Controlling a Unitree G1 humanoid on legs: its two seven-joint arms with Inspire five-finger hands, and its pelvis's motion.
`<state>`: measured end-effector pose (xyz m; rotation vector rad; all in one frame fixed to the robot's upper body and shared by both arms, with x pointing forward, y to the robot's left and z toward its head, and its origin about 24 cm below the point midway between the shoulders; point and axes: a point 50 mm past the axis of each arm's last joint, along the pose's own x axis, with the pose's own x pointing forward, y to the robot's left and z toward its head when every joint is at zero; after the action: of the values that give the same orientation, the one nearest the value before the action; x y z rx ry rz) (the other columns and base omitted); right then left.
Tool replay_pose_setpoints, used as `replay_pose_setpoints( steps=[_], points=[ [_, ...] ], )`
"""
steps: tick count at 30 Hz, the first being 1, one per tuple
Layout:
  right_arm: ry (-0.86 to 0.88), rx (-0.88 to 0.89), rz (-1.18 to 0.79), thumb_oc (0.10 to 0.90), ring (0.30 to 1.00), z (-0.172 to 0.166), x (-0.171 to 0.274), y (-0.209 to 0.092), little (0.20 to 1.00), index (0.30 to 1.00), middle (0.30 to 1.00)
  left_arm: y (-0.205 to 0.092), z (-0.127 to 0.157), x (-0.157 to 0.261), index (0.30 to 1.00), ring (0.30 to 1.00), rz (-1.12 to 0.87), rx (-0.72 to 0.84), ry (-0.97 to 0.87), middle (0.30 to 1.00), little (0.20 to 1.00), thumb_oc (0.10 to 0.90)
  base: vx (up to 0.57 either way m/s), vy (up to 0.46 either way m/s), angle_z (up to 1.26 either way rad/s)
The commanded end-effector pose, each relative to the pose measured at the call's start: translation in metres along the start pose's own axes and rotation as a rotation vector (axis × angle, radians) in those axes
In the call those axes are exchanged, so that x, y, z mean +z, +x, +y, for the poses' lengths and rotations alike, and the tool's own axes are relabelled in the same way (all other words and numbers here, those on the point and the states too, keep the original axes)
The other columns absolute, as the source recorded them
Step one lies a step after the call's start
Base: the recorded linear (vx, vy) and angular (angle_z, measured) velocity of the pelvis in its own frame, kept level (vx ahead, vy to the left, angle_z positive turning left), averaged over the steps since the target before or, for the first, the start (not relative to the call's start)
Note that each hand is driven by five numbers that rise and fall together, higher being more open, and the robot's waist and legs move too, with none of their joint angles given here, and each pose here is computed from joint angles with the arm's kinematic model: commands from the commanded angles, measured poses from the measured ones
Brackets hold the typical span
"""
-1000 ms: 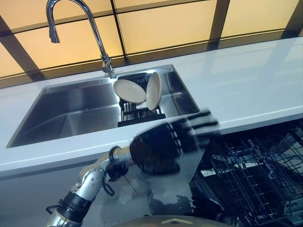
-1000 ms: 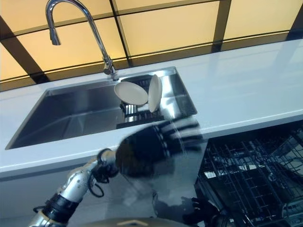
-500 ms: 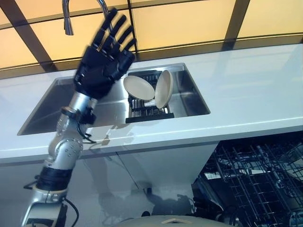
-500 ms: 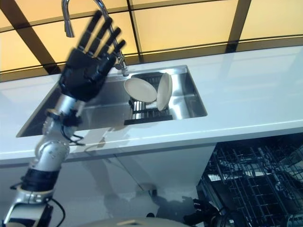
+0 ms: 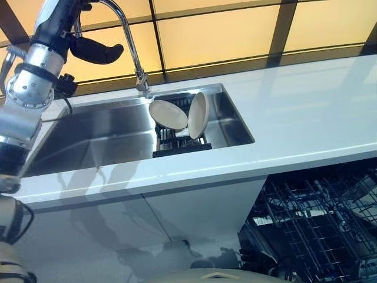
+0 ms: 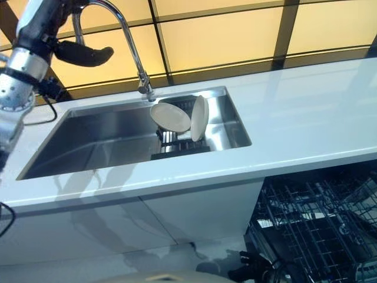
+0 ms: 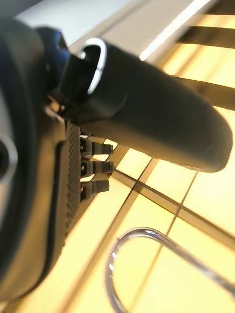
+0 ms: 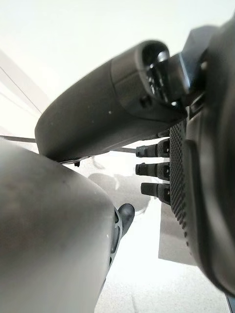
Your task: Pick up plates and place into dishwasher.
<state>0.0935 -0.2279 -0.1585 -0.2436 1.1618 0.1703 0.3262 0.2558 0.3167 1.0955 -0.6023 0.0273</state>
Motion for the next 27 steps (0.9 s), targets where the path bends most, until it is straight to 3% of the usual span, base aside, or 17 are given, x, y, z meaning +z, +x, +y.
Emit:
replay_pose_setpoints(
  steps=[1,6,13,16,27],
  points=[
    [0.001,0.07,-0.072,0.8,0.9,0.016,0.013,0.004,0.9,0.9,0.9,0.014,0.058,0.036,0.9,0.9,-0.183,0.136,0.287,0.9,0.9,0.8,0.0,0.0,0.0],
    [0.002,0.057,-0.065,0.8,0.9,0.011,0.005,0.001,0.9,0.9,0.9,0.018,0.045,0.037,0.9,0.9,-0.182,-0.013,0.422,0.9,0.9,0.8,0.01,0.008,-0.04],
    [-0.008,0.046,-0.055,0.8,0.9,0.006,0.0,-0.002,0.9,0.9,0.9,0.013,0.02,0.009,0.9,0.9,-0.073,-0.193,0.401,0.9,0.9,0.8,0.01,0.021,-0.09],
    [-0.004,0.041,-0.055,0.8,0.9,0.006,-0.002,-0.002,0.9,0.9,0.9,0.01,0.007,-0.008,0.9,0.9,0.027,-0.221,0.316,0.9,0.9,0.8,0.01,0.019,-0.06],
    [-0.007,0.022,-0.044,0.8,0.9,0.001,-0.005,-0.004,0.9,0.9,0.9,-0.005,-0.019,-0.049,0.9,0.9,0.176,-0.256,0.342,0.9,0.9,0.8,0.01,0.01,-0.03]
  ],
)
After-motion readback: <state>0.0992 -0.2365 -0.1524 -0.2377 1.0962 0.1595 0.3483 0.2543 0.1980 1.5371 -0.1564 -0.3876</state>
